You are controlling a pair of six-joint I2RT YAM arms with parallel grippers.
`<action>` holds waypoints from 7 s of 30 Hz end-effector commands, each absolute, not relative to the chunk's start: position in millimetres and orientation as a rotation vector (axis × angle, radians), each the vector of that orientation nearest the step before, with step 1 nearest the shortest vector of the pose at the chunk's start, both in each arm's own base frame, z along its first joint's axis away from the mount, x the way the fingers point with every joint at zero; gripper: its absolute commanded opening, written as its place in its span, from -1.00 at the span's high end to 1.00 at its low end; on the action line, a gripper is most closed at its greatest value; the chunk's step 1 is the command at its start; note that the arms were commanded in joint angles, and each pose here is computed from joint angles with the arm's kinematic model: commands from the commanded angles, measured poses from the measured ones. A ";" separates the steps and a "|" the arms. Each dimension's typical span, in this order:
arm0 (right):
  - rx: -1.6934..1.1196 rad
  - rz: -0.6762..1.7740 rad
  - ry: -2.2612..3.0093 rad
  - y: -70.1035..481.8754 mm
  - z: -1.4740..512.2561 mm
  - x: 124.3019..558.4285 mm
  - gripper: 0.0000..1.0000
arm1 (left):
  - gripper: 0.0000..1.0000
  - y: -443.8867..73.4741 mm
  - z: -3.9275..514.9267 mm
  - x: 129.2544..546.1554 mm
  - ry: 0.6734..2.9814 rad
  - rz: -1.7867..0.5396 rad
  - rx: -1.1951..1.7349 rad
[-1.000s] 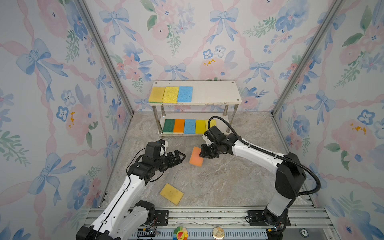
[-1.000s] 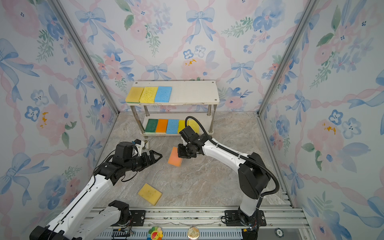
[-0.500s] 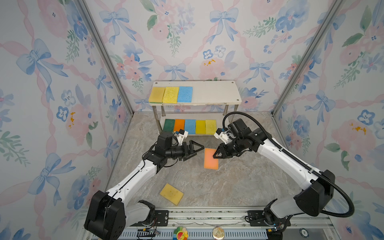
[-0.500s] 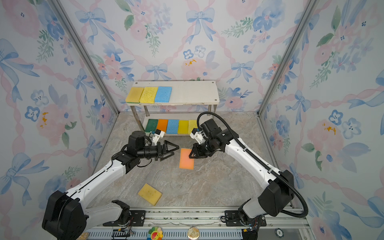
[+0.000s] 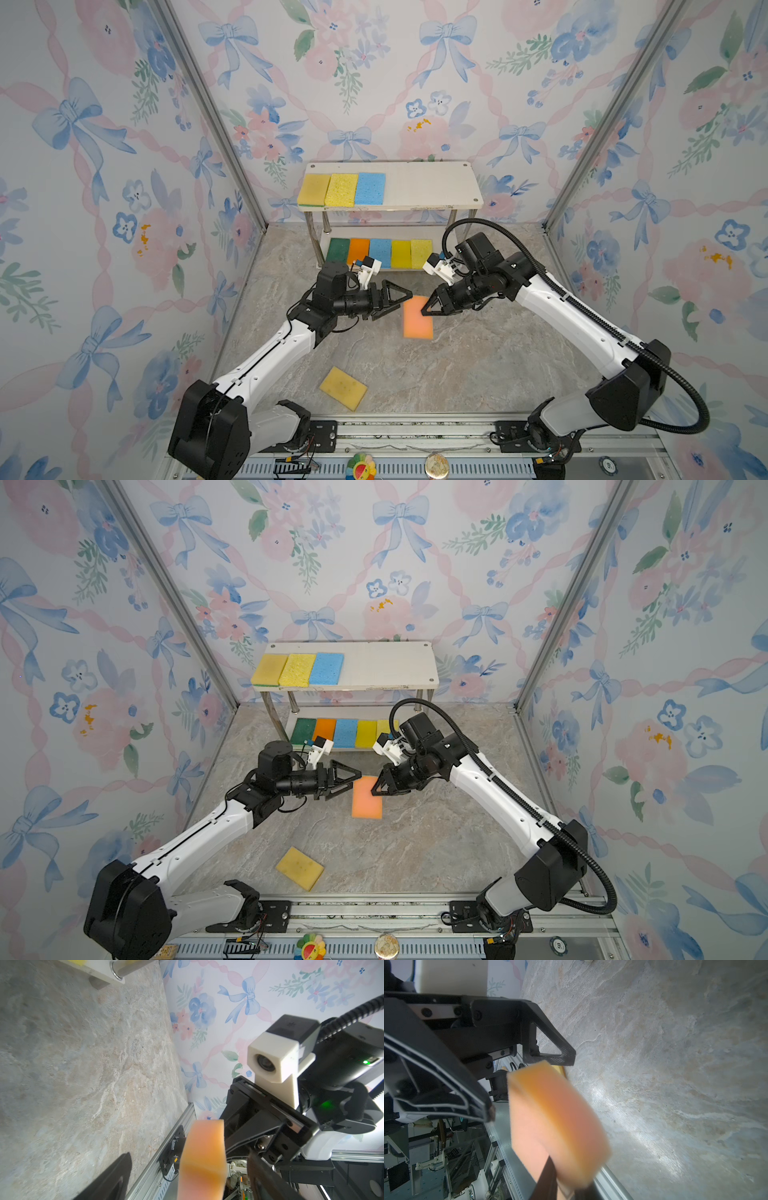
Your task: Place and organize the cleaning sponges onto the shelf
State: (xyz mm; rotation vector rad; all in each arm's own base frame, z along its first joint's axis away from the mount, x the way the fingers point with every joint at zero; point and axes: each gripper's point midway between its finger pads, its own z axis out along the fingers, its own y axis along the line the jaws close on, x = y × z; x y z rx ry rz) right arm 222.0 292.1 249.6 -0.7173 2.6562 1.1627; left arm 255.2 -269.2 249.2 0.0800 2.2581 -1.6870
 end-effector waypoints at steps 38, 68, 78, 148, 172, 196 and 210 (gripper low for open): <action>-0.055 1.085 2.533 280.1 279.8 225.4 -0.68 | 0.73 -261.1 286.5 302.1 2.019 -1.710 -0.284; -0.018 1.119 2.504 316.7 275.6 246.0 -0.03 | 0.76 -241.7 287.1 307.7 2.009 -1.727 -0.304; -0.018 1.126 2.501 321.6 276.2 247.6 0.48 | 0.76 -241.7 286.5 307.4 2.009 -1.731 -0.305; 0.214 1.260 2.118 330.0 400.5 488.0 0.55 | -0.96 -156.6 235.5 248.8 2.141 -1.336 -0.407; 0.174 1.256 2.098 333.5 416.8 460.3 0.04 | -0.96 -155.0 234.6 250.5 2.140 -1.327 -0.415; -0.105 1.169 2.142 322.5 390.1 485.7 -0.10 | -0.96 -154.8 233.4 253.2 2.152 -1.325 -0.421; -0.098 1.203 2.138 334.5 382.8 491.1 0.26 | -0.96 -152.9 230.5 252.5 2.165 -1.302 -0.413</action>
